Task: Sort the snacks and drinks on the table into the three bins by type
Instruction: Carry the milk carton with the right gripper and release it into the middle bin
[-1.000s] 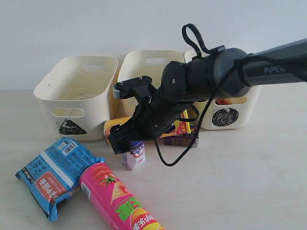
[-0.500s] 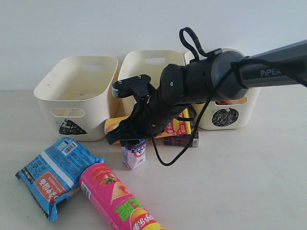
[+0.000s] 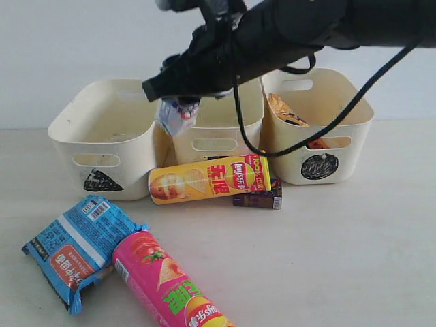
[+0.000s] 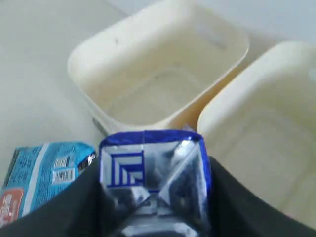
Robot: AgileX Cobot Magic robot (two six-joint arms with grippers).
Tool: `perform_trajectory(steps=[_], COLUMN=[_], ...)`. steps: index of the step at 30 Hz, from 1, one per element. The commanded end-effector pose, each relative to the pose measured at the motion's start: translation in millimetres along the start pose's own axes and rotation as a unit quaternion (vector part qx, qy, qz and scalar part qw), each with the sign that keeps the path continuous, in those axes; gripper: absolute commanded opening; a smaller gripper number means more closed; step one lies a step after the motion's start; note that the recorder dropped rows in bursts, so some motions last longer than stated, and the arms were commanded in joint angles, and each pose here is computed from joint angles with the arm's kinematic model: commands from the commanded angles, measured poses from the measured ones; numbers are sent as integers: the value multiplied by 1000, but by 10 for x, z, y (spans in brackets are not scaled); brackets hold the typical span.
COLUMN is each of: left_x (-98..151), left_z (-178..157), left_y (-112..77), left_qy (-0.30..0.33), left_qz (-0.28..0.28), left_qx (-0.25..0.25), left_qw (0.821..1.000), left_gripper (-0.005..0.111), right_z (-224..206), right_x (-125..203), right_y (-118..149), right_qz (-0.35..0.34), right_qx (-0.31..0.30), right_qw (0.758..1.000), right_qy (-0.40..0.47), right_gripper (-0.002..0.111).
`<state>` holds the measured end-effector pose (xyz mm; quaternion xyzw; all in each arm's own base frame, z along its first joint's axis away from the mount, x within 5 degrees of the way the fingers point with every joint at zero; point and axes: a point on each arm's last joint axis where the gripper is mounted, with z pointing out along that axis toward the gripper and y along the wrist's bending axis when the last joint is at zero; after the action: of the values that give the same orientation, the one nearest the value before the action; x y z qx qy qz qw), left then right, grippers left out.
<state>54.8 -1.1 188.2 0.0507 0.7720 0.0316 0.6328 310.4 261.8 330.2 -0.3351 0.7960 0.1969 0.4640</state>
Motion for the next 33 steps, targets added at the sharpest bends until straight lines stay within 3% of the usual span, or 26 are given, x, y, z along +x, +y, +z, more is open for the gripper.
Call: perform_trajectory(steps=[1, 15, 26, 33], left_x=[8, 8, 8, 8], left_z=[0, 0, 0, 0], left_y=[-2, -2, -2, -2], left_qy=[0, 0, 0, 0], left_qz=[-4, -4, -4, -4], left_qx=[1, 1, 1, 1], left_qw=[1000, 1000, 1000, 1000], left_gripper=[4, 4, 4, 4], right_z=[-269, -10, 481, 768], right_x=[-318, -367, 121, 357], right_y=[-80, -298, -922, -1051], right_qz=[-48, -108, -85, -70], right_qx=[45, 131, 184, 200], right_qw=[991, 959, 967, 966], right_qy=[-118, -225, -153, -151], right_gripper=[0, 0, 0, 0])
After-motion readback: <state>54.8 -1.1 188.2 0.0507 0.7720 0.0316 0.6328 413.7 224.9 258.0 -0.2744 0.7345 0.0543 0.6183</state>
